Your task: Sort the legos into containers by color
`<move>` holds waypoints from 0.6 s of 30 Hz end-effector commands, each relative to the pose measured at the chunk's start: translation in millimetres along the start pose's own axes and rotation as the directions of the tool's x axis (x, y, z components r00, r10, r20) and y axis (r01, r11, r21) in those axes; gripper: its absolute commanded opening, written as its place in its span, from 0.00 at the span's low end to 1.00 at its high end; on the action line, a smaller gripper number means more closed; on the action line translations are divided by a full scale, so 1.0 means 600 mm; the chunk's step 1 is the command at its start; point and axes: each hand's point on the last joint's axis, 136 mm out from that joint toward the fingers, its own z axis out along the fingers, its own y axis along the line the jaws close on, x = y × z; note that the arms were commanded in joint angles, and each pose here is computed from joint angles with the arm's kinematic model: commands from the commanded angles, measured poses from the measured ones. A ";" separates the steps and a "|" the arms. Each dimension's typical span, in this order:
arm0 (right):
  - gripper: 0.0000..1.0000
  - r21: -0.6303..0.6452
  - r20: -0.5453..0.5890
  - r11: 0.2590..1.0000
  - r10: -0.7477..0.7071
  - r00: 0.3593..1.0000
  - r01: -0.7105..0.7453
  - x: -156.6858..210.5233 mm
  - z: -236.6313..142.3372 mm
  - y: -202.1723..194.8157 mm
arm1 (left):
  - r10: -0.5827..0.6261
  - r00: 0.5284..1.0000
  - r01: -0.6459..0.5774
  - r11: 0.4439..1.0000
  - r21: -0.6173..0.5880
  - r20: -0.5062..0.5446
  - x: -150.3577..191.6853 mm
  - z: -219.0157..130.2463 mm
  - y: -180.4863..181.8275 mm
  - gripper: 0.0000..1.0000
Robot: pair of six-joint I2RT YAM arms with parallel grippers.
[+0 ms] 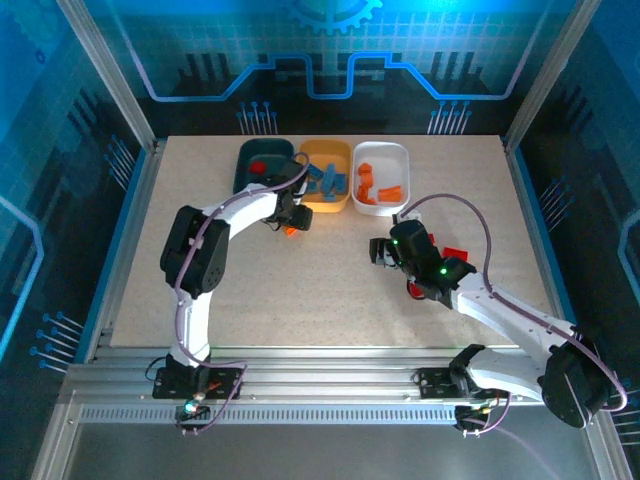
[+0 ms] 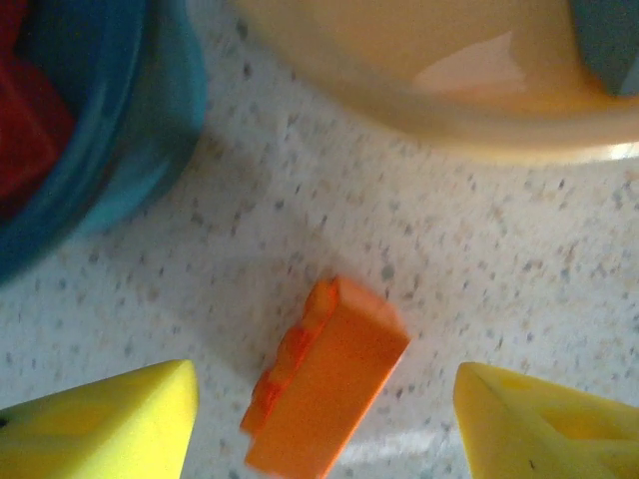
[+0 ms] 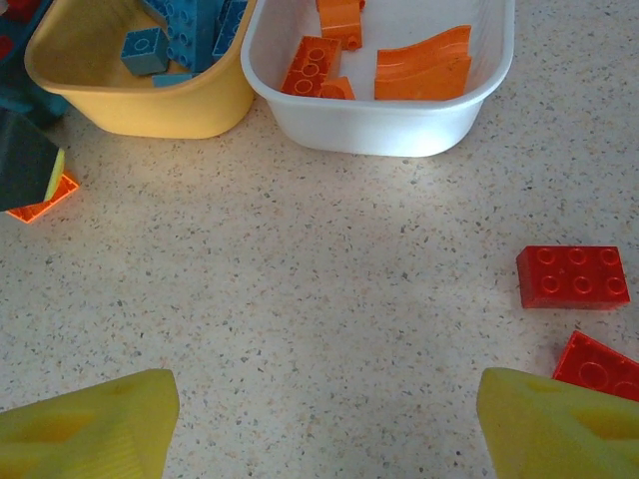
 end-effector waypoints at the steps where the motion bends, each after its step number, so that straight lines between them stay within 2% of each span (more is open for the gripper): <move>1: 0.80 0.017 0.031 1.000 0.017 0.999 -0.018 -0.010 -0.005 -0.011 | 0.034 0.998 -0.034 0.999 0.003 -0.050 0.015 0.024 -0.003 0.65; 5: 0.80 0.019 0.037 1.000 0.019 0.999 -0.019 -0.011 -0.008 -0.013 | 0.027 0.998 -0.027 1.000 0.005 -0.063 0.033 0.032 -0.002 0.60; 8: 0.80 0.015 0.034 1.000 0.021 0.999 -0.021 -0.010 -0.007 -0.011 | 0.016 0.998 -0.015 1.000 0.007 -0.058 0.036 0.030 -0.004 0.41; 12: 0.80 0.023 0.037 1.000 0.020 0.999 -0.020 -0.011 -0.007 -0.014 | 0.051 0.999 -0.051 0.999 0.011 -0.019 0.033 -0.001 -0.034 0.27; 15: 0.80 0.031 0.039 0.999 0.024 0.999 -0.025 -0.010 -0.007 -0.017 | 0.100 0.994 -0.100 0.995 0.018 0.037 0.020 -0.046 -0.078 0.25; 18: 0.80 0.049 0.045 0.998 0.033 0.998 -0.035 -0.010 -0.007 -0.023 | 0.083 0.992 -0.091 0.993 0.078 0.093 -0.007 -0.092 -0.123 0.22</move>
